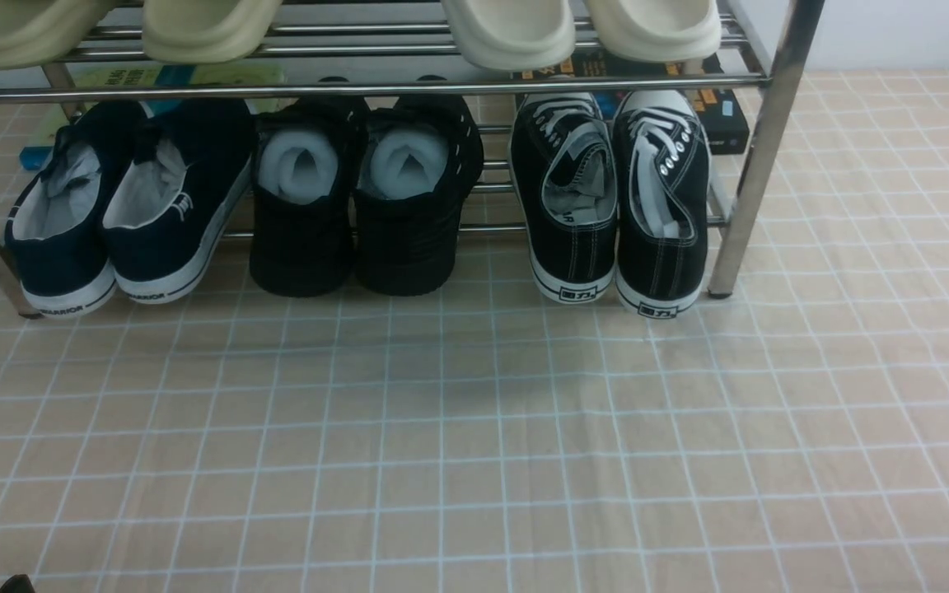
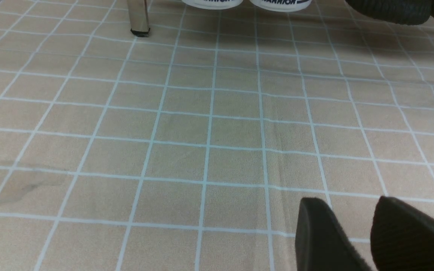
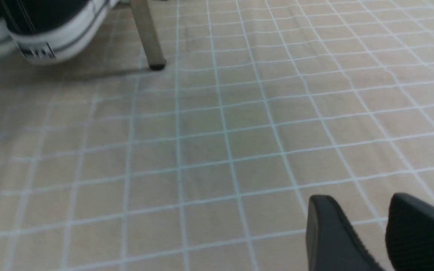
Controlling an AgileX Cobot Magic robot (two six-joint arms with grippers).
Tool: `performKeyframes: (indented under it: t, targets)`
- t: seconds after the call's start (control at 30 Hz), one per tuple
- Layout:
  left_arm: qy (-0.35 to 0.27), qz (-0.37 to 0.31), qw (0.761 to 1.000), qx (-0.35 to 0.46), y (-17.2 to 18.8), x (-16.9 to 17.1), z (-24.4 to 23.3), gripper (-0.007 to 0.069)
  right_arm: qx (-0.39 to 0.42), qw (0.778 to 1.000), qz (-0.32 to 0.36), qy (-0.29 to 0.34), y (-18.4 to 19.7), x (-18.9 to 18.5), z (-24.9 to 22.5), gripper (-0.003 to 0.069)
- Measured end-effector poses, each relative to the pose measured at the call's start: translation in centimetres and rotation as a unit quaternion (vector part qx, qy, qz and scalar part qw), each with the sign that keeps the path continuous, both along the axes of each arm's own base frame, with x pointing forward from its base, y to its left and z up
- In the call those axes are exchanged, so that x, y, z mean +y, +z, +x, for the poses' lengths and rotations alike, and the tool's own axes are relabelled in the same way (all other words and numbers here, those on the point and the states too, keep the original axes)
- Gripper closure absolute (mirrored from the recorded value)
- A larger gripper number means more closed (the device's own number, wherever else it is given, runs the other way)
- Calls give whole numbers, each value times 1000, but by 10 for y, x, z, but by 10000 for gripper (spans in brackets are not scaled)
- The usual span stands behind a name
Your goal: Take the shoes off the shelf from the light coffee tablecloth by hand.
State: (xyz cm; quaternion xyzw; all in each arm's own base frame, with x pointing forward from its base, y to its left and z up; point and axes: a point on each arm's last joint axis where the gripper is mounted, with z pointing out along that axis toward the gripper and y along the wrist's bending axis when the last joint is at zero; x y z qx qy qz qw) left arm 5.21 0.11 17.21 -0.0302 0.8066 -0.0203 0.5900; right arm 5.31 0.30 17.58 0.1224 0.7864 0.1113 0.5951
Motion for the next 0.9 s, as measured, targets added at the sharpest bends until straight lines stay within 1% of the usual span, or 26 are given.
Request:
performKeyframes:
  t: [0.03, 0.07, 0.1, 0.13, 0.17, 0.23, 0.33, 0.47, 0.53, 0.57, 0.6, 0.63, 0.67, 0.73, 0.77, 0.8, 0.83, 0.87, 0.9]
  targets:
    - [0, 0, 1000, 0, 0, 0, 0, 386, -4, 997, 71, -6, 1, 2, 0, 419]
    - [0, 0, 1000, 0, 0, 0, 0, 386, -6, 992, 126, -11, 1, 4, 1, 419]
    - [0, 0, 1000, 0, 0, 0, 0, 386, -6, 980, 200, -17, 2, 6, 1, 419]
    - [0, 0, 1000, 0, 0, 0, 0, 386, -7, 970, 243, -20, 3, 7, 1, 419]
    - [0, 0, 1000, 0, 0, 0, 0, 386, -6, 954, 298, -25, 5, 9, 1, 419]
    - [0, 0, 1000, 0, 0, 0, 0, 386, -5, 940, 341, -27, 6, 10, 1, 419]
    - [0, 0, 1000, 0, 0, 0, 0, 385, -6, 933, 359, -28, 6, 11, 1, 419]
    - [0, 0, 1000, 0, 0, 0, 0, 385, -2, 934, 357, -25, 6, 11, 1, 424]
    - [0, 0, 1000, 0, 0, 0, 0, 385, -9, 944, 330, -9, 17, 12, -1, 455]
    - [0, 0, 1000, 0, 0, 0, 0, 385, -26, 954, 300, 2, 27, 13, -3, 483]
    - [0, 0, 1000, 0, 0, 0, 0, 385, -42, 958, 282, 10, 39, 12, -4, 500]
    - [0, 0, 1000, 0, 0, 0, 0, 385, -47, 962, 269, 13, 42, 12, -4, 512]
    - [0, 0, 1000, 0, 0, 0, 0, 385, -81, 972, 219, 27, 68, 12, -7, 559]
    - [0, 0, 1000, 0, 0, 0, 0, 385, -99, 983, 148, 37, 99, 11, -6, 635]
    - [0, 0, 1000, 0, 0, 0, 0, 385, -96, 987, 118, 43, 114, 11, -3, 659]
    - [0, 0, 1000, 0, 0, 0, 0, 385, -90, 990, 92, 49, 126, 12, 0, 669]
    - [0, 0, 1000, 0, 0, 0, 0, 385, -62, 994, 71, 58, 136, 13, 6, 673]
    - [0, 0, 1000, 0, 0, 0, 0, 385, -41, 995, 67, 62, 135, 14, 10, 673]
    - [0, 0, 1000, 0, 0, 0, 0, 385, 11, 996, 46, 77, 144, 16, 20, 673]
